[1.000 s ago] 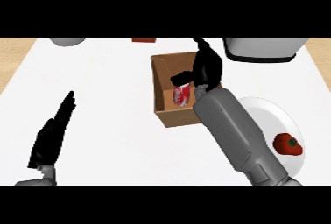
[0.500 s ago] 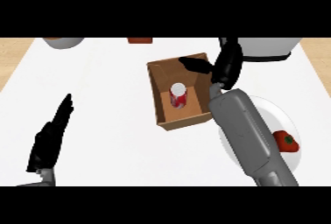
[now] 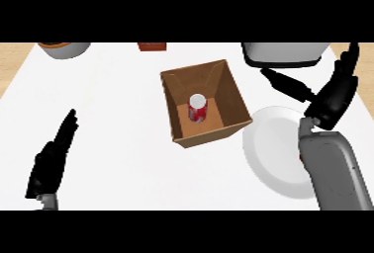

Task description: Pick the can from the plate and place it in the cardboard box

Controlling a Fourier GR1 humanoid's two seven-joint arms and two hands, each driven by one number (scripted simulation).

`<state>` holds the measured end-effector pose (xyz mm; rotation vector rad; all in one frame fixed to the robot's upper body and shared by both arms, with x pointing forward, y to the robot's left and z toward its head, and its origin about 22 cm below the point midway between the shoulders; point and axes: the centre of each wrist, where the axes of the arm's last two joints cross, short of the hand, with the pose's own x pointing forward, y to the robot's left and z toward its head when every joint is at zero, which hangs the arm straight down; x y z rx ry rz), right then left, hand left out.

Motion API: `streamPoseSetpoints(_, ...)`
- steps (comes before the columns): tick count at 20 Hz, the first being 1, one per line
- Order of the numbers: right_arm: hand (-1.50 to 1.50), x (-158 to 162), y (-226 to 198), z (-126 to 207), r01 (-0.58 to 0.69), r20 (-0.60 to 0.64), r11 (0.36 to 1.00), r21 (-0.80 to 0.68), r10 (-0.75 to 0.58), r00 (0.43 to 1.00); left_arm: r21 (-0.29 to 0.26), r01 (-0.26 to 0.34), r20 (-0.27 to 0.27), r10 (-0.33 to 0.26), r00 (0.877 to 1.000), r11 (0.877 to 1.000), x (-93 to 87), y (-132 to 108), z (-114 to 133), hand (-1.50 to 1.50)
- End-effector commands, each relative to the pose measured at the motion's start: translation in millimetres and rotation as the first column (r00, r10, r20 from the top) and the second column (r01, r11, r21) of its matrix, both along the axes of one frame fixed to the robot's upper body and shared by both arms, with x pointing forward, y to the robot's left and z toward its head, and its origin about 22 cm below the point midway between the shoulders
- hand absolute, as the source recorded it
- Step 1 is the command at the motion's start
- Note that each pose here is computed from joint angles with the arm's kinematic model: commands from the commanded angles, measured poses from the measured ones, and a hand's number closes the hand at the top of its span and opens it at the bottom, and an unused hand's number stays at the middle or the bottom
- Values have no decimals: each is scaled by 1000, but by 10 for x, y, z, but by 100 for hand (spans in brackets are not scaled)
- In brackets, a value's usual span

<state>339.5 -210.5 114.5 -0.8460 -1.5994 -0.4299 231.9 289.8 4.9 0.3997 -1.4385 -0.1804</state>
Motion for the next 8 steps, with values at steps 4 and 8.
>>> streamPoseSetpoints(4,-150,-868,-878,40,38,46,999,14,-39,998,7,6,2,-6,1000,1000,30,-12,59,0)
streamPoseSetpoints(8,-150,-1350,-1202,41,2,39,1000,-10,-2,999,3,12,0,-12,1000,1000,89,-73,-33,0)
